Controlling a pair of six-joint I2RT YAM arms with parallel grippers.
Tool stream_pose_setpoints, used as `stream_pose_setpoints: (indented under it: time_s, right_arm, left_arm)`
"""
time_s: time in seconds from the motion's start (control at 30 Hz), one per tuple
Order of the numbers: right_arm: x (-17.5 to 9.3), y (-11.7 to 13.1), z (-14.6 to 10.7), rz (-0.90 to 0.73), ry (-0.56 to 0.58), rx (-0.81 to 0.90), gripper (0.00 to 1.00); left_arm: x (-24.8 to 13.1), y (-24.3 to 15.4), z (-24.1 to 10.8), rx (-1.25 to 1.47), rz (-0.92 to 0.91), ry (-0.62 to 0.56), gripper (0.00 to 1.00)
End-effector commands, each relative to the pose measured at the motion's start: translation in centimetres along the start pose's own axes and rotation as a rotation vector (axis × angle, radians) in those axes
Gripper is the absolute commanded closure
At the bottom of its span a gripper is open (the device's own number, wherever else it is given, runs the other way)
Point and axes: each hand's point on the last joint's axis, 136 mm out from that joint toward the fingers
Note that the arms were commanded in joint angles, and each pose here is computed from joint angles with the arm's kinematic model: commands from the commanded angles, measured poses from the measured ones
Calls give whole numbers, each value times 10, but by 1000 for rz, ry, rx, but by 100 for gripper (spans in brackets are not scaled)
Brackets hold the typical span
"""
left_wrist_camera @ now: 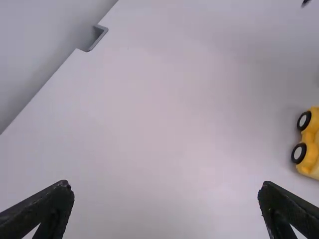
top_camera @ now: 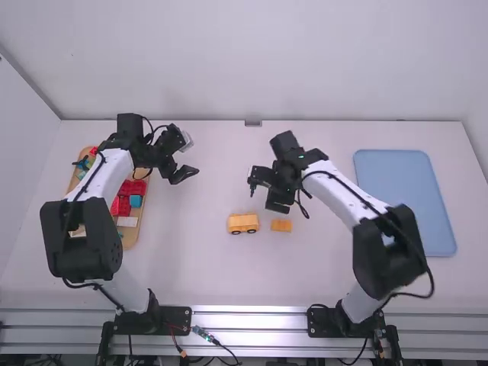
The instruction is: Assemble lego blocks to make yellow taxi
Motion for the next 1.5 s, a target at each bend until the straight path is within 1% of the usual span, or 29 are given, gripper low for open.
stream_pose_setpoints:
  time_s: [0.0,0.03,0.07,0.13,0.17,0.2,0.23,0.3,0.33,0.37,0.4,0.47,0.57,0.63,0.7,0.8,0.9,0.93,1.0,1.03,1.17,1.23,1.3,1.4,1.47]
  right_arm:
    - [-52,-12,15,-88,-179,1,1]
    - [-63,-8,17,-99,-239,-20,1]
    - [-69,-6,19,-102,-273,-33,1]
    - [-85,11,21,-114,-417,-118,1]
    - [-87,15,21,-118,-444,-131,1]
    - [-88,25,19,-129,-522,-162,1]
    - [-87,28,18,-131,-544,-163,1]
    - [-79,37,12,-142,-604,-147,1]
    - [-67,43,3,-148,-625,-125,1]
    - [-54,51,-7,-151,-628,-102,1]
    - [-51,53,-9,-152,-628,-97,1]
    - [-34,71,-18,-151,-660,-70,1]
    - [-26,84,-19,-169,-711,-74,1]
    - [-19,92,-18,-225,-761,-114,1]
    - [-14,97,-17,-247,-769,-130,1]
    - [-7,101,-17,-272,-759,-128,1]
    - [7,100,-23,-289,-685,-58,1]
    - [13,101,-25,-285,-652,-33,1]
    - [15,102,-24,-280,-644,-37,1]
    - [17,101,-24,-285,-640,-47,1]
    - [24,98,-25,-281,-669,-39,1]
    - [29,96,-29,-267,-717,-41,1]
    - [30,94,-30,-258,-749,-36,1]
    - [42,83,-39,-219,-798,17,1]
    - [47,78,-40,-193,-831,35,1]
  left_arm:
    - [-2,-2,8,-18,-18,-24,1]
    - [-1,-4,9,-2,-28,-27,1]
    - [0,-8,10,5,-43,-32,1]
    - [0,-23,13,81,-109,-57,1]
    - [1,-26,14,96,-122,-62,1]
    - [1,-35,15,125,-156,-78,1]
    - [0,-36,16,132,-164,-84,1]
    - [0,-40,16,135,-182,-99,1]
    - [1,-42,16,132,-188,-99,1]
    - [4,-45,14,125,-195,-92,1]
    - [4,-45,13,124,-195,-88,1]
    - [7,-50,5,101,-213,-77,1]
    - [9,-59,2,88,-249,-98,1]
    - [17,-73,-1,87,-297,-127,1]
    - [22,-79,-4,94,-314,-139,1]
    - [33,-89,-13,122,-326,-146,1]
    - [55,-105,-29,188,-323,-118,1]
    - [66,-118,-35,229,-337,-125,1]
    - [71,-126,-37,255,-350,-143,1]
    - [75,-138,-38,287,-375,-180,1]
    - [77,-163,-40,360,-436,-292,1]
    - [74,-173,-42,352,-461,-349,1]
    - [74,-174,-44,331,-464,-358,1]
    - [73,-176,-47,268,-460,-365,1]
    - [73,-176,-50,245,-457,-362,1]
Point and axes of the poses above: each hand's point on the last joint's axis, 136 mm out from that joint toward the fingers, its own x axis out along the fingers, its own y axis along the line the jaws close on, z = x × y, and after that the axes turned 14 degrees about -x, right-handed
